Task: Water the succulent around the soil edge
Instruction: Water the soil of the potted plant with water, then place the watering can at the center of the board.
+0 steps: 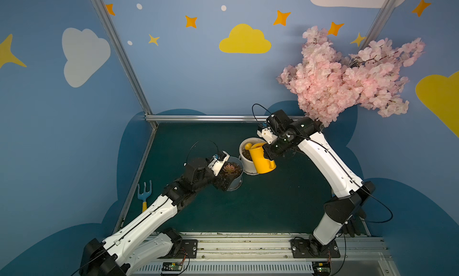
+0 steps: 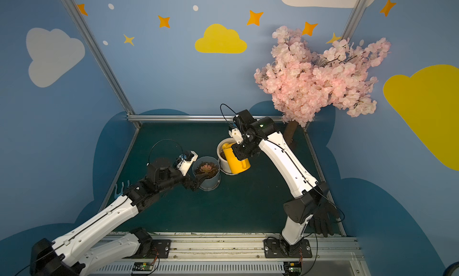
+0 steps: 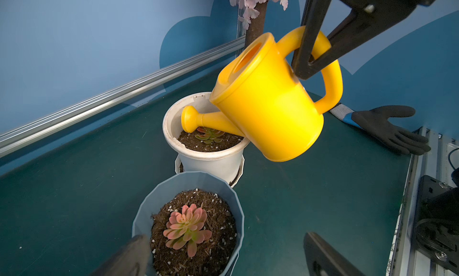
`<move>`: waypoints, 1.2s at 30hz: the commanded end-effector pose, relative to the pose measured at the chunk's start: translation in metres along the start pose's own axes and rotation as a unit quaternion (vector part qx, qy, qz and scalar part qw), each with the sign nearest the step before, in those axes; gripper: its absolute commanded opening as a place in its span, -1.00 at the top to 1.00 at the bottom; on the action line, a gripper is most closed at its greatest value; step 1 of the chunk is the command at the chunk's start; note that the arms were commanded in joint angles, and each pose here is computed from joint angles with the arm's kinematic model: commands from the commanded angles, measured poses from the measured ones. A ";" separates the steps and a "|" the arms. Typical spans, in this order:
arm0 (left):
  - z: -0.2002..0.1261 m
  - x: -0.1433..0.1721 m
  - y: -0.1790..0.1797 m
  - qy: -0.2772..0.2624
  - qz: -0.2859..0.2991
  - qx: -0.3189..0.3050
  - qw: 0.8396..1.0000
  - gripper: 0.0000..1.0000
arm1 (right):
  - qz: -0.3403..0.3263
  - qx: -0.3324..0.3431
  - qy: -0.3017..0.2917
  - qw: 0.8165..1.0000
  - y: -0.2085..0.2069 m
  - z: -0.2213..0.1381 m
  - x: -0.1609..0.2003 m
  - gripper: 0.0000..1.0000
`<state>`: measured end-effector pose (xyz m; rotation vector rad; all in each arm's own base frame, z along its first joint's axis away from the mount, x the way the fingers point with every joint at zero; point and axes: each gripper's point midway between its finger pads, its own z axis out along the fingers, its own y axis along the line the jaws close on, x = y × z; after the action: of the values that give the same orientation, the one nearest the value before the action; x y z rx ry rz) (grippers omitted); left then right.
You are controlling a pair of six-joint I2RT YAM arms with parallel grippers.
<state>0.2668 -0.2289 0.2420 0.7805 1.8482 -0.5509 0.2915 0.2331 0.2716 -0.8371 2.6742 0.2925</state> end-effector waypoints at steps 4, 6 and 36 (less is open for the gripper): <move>-0.005 -0.006 0.000 -0.016 0.007 -0.004 1.000 -1.00 | 0.000 0.002 -0.034 0.999 0.004 -0.021 0.000 1.00; -0.005 -0.007 0.000 -0.018 0.007 -0.005 1.000 -1.00 | 0.008 0.001 -0.034 0.999 0.005 -0.020 0.002 1.00; -0.016 -0.023 -0.001 -0.077 -0.015 -0.006 0.997 -1.00 | -0.011 -0.052 -0.378 0.924 0.021 -0.078 0.007 1.00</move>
<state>0.2646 -0.2232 0.2542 0.7100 1.7817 -0.5675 0.2493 0.2156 0.2948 -0.6445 2.1674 0.5382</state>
